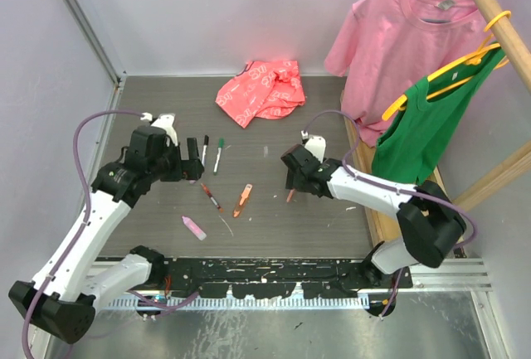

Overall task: Insert the pens into the pen caps
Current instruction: Pick up the pen from the center of the board.

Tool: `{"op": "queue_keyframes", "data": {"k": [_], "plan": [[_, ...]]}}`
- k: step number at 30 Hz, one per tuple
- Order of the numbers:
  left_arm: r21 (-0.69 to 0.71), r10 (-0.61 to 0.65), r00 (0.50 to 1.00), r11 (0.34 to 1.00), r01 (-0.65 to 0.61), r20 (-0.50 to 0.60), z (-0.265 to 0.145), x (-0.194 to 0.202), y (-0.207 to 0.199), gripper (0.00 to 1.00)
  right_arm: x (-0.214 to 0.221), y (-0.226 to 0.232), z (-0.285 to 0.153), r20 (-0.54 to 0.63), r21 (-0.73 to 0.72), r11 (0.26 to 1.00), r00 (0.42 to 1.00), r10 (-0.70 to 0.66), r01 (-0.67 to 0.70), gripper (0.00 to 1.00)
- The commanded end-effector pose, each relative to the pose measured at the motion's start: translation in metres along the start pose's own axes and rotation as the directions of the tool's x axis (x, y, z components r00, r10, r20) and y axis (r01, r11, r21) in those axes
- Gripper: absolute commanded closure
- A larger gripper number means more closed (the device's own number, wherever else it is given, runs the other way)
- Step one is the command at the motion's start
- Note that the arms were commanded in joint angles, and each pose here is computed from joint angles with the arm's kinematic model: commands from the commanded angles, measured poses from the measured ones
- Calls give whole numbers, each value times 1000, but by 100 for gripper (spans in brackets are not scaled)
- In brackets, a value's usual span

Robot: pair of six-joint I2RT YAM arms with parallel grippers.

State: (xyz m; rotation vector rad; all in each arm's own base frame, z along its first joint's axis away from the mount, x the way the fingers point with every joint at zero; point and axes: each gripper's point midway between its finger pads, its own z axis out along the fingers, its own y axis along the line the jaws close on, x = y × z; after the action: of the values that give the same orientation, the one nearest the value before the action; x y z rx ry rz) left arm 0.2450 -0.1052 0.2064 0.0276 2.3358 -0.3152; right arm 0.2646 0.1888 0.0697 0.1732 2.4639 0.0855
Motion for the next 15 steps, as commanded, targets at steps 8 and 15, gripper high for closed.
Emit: {"op": "queue_keyframes", "data": {"k": [8, 15], "plan": [[-58, -50, 998, 997, 53, 44, -18, 3, 13, 2, -31, 28, 35, 25, -36, 997, 997, 75, -74, 40], [-125, -47, 999, 991, 50, 25, -22, 9, 26, 2, -23, 25, 50, -29, 25, 999, 999, 39, -38, 45]]}}
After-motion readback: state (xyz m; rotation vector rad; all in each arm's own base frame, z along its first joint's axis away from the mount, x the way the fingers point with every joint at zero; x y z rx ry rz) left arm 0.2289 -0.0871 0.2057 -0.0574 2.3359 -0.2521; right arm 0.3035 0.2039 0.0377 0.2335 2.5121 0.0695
